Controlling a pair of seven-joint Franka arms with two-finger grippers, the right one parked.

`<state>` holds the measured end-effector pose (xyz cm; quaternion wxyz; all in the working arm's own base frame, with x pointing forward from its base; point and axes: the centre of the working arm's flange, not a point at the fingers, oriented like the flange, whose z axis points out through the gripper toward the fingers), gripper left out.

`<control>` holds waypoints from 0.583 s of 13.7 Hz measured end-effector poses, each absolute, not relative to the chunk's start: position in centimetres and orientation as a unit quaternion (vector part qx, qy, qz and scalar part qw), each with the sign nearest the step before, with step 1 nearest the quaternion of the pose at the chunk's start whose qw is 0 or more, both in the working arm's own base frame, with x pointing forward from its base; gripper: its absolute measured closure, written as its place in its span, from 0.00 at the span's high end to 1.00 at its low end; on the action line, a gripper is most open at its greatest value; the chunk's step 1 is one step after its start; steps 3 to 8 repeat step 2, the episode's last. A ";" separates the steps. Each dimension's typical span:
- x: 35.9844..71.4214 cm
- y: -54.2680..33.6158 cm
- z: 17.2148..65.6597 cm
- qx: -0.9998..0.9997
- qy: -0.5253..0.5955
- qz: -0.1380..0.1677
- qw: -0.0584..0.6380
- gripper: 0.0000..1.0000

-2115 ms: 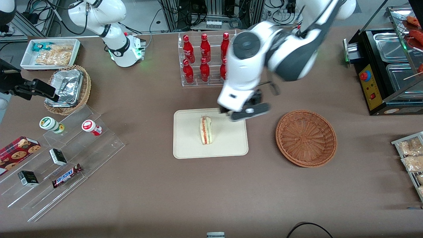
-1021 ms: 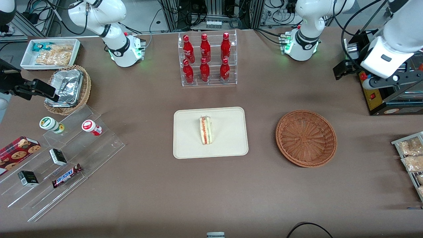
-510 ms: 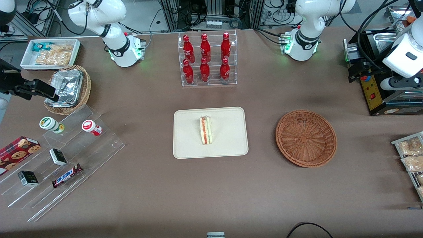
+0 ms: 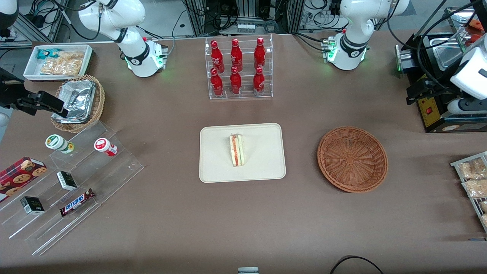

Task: Place sandwich from basket to tray

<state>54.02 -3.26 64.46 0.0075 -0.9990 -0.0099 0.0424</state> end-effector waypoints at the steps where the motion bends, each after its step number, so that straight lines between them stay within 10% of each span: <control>1: 54.0 -3.0 64.5 -0.999 -0.012 0.042 0.007 1.00; 8: 54.0 -3.0 64.5 -0.999 -0.012 0.041 0.007 1.00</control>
